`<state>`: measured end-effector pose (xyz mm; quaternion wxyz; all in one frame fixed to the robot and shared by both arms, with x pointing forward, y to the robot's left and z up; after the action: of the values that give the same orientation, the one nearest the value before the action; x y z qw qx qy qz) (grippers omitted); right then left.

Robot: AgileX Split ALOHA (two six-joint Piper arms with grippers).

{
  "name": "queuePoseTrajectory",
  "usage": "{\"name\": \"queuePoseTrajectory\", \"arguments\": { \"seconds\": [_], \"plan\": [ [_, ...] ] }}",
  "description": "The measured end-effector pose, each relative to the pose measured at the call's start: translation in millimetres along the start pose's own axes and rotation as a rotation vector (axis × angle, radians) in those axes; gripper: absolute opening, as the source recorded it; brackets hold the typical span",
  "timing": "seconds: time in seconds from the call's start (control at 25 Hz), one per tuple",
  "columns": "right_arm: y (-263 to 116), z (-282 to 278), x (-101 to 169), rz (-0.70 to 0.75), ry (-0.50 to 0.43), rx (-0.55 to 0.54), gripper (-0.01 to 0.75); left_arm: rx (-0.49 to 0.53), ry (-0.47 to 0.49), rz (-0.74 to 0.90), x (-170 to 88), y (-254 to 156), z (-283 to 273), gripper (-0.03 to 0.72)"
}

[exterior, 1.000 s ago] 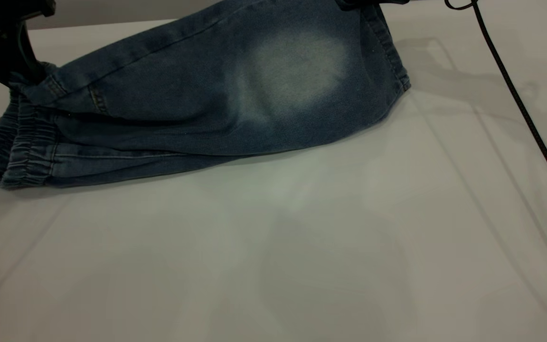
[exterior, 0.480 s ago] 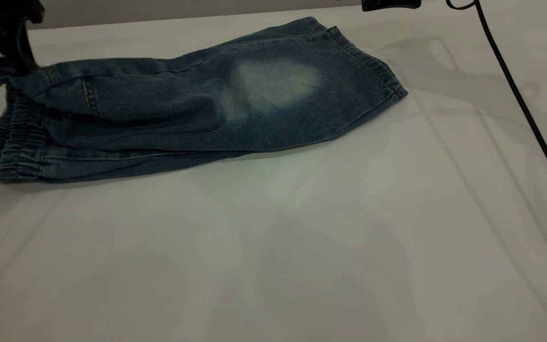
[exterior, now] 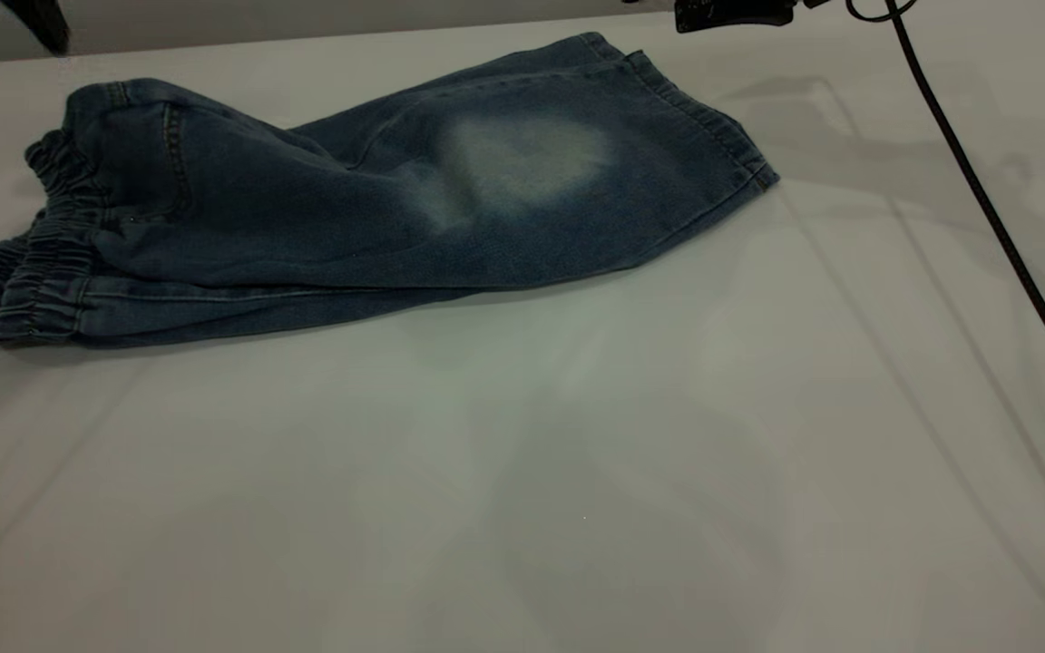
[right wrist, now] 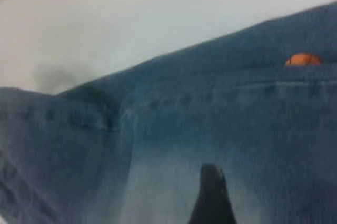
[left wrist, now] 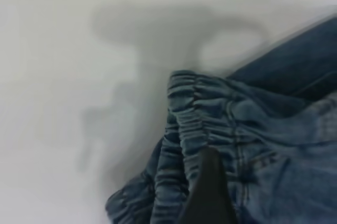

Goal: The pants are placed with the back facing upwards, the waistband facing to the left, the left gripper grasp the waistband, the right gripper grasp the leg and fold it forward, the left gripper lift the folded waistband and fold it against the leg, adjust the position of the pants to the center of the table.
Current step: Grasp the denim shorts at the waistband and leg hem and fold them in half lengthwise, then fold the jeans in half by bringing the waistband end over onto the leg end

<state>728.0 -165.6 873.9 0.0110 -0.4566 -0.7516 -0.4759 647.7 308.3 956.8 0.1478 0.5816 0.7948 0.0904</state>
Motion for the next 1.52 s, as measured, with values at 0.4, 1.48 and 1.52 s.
{"name": "queuePoseTrajectory", "arguments": {
  "seconds": [0.4, 1.48, 1.52],
  "plan": [
    [37, -55, 38, -0.051, -0.093, 0.119, 0.456, -0.010, -0.010, 0.009, -2, -2, -40, 0.533],
    [35, -50, 96, -0.165, -0.238, 0.314, 0.456, -0.185, -0.015, -0.136, 54, -102, -9, 0.535],
    [35, -50, 97, -0.165, -0.236, 0.316, 0.456, -0.186, -0.005, -0.151, 60, -101, -9, 0.535]
  ]
}}
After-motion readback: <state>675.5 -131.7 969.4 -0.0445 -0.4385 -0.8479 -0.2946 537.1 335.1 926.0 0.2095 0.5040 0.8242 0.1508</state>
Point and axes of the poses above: a point on each arm's last joint axis where the gripper is mounted, z pointing out along that axis toward the gripper, x along the wrist's bending axis when the last joint is at zero, y = z × x, the point moved 2 cm from there along z, pointing out along that axis toward the gripper, and after that the axes turned 11 degrees about -z, right-handed, at the moved point
